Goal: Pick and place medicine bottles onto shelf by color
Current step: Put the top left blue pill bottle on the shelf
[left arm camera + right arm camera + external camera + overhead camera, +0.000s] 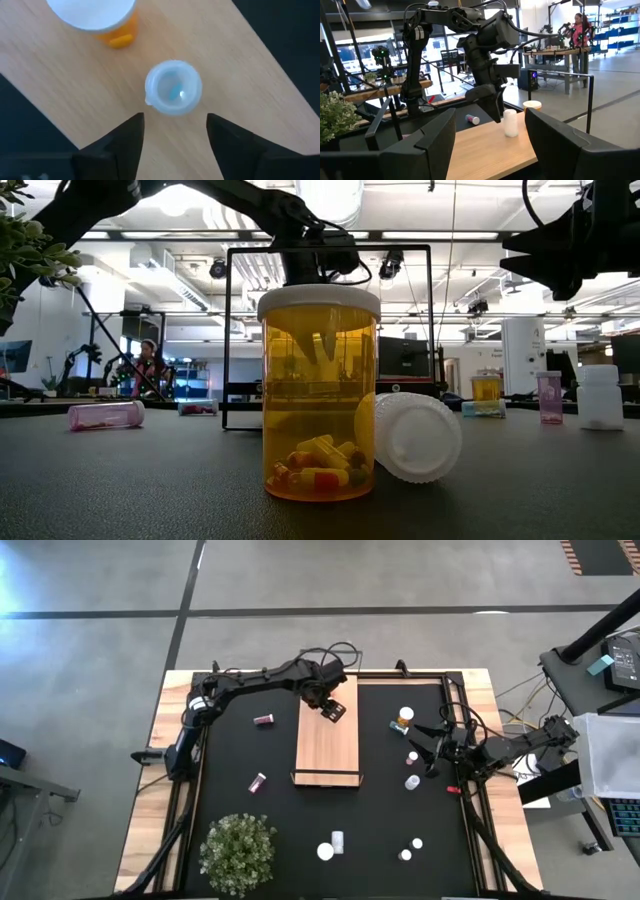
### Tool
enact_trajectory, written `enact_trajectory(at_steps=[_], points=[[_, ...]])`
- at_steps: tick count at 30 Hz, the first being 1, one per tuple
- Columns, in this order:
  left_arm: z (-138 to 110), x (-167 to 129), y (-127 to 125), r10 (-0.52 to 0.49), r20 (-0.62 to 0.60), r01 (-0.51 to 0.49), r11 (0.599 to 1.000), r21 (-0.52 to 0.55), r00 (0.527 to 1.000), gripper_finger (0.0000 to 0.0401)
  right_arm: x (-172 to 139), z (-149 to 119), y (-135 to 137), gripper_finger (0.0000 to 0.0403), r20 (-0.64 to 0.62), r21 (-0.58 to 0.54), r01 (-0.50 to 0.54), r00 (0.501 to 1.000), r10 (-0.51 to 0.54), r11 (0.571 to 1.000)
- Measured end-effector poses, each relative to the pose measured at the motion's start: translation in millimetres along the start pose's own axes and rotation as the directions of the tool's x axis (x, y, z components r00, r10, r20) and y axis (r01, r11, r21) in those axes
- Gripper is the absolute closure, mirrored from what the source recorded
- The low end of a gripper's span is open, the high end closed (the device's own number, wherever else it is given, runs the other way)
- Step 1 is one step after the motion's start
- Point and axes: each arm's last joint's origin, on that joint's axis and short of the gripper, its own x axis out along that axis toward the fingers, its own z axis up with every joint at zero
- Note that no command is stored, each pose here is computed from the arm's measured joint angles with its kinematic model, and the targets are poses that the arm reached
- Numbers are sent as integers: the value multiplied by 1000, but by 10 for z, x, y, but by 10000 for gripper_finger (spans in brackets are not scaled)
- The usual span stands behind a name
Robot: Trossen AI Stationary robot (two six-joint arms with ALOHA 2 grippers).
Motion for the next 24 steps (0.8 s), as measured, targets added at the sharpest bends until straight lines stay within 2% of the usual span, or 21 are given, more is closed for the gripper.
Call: enact_trajectory(at_steps=[3, 10, 16, 21, 24], points=[[-22, -108, 15, 4, -7, -4, 1000, -1, 1000, 195, 0, 0, 0, 174, 0, 0, 0, 1000, 0, 1000], [-111, -578, 85, 28, 17, -28, 1000, -6, 999, 195, 0, 0, 0, 174, 0, 0, 0, 1000, 0, 1000], [-274, -943, 194, 102, 9, -102, 995, -2, 995, 195, 0, 0, 0, 174, 0, 0, 0, 1000, 0, 1000], [-504, -961, 330, 188, -35, -188, 982, 4, 982, 195, 0, 0, 0, 174, 0, 0, 0, 1000, 0, 1000], [-695, -935, 430, 202, -63, -206, 976, -69, 977, 195, 0, 0, 0, 174, 0, 0, 0, 1000, 0, 1000]])
